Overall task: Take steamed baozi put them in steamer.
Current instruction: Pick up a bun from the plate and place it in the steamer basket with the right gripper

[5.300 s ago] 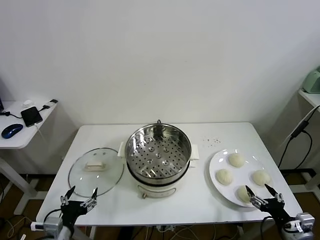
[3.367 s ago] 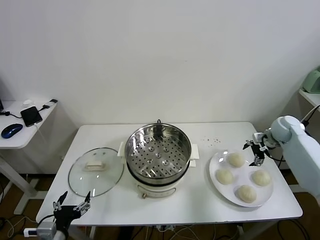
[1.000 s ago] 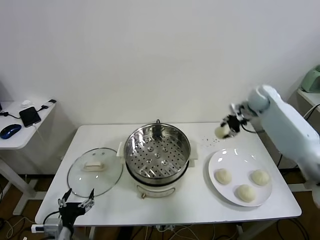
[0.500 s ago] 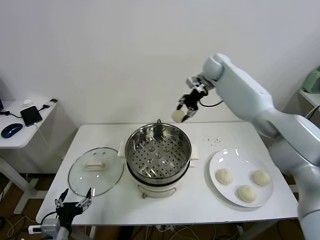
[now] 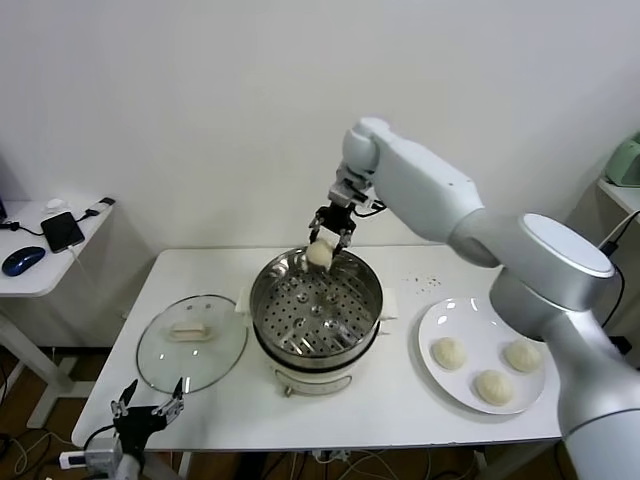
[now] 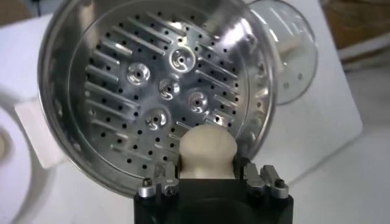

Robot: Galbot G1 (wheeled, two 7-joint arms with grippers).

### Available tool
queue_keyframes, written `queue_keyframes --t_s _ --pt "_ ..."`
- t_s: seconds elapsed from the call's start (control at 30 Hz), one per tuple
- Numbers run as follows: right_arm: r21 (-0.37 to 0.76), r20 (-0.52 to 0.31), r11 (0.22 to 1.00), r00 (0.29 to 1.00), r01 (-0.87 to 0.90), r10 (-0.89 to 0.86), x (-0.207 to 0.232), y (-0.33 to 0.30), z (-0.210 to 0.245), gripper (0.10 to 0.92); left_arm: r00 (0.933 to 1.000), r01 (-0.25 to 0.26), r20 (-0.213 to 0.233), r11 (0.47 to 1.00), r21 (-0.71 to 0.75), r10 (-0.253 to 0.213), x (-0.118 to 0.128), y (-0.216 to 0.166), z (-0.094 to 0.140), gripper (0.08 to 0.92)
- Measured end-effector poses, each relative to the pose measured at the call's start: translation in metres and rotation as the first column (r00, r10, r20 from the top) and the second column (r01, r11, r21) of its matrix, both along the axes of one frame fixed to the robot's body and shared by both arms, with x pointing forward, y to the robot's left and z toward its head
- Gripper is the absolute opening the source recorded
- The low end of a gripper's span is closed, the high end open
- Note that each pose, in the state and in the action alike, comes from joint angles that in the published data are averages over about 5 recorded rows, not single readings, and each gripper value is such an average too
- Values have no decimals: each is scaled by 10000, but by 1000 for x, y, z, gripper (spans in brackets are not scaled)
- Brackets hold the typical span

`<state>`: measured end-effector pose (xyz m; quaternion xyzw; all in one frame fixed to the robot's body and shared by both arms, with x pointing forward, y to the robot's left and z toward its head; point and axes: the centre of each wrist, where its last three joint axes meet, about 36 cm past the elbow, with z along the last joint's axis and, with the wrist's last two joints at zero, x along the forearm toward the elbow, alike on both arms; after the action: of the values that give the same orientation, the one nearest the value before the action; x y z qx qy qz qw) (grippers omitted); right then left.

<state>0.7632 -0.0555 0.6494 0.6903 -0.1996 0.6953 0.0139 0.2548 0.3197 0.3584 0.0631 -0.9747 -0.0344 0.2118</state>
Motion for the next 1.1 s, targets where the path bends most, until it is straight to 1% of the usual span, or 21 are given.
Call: queue_keyframes --t_s 0.33,0.73,0.83,1.0,1.1 --pt "-353 537 9939 9928 -1048 1066 -6 17 -28 568 10000 -63 -20 10000 -22 63 0 0 -1 823" --pt "-531 580 9907 9900 -1253 1283 -12 22 -63 574 9999 -79 -121 10000 7 79 -1 -1 -4 823" --pt "-542 611 9904 9895 -1275 1308 -13 21 -66 625 9999 -59 -147 10000 27 59 0 -1 -4 823" --pt "-539 622 9895 9886 -1339 1372 -14 19 -64 766 9998 -42 -173 10000 59 43 0 -1 -4 823" --pt "-506 590 9891 9883 -1380 1409 -14 16 -55 812 9998 -31 -175 10000 71 32 -1 -2 -3 823"
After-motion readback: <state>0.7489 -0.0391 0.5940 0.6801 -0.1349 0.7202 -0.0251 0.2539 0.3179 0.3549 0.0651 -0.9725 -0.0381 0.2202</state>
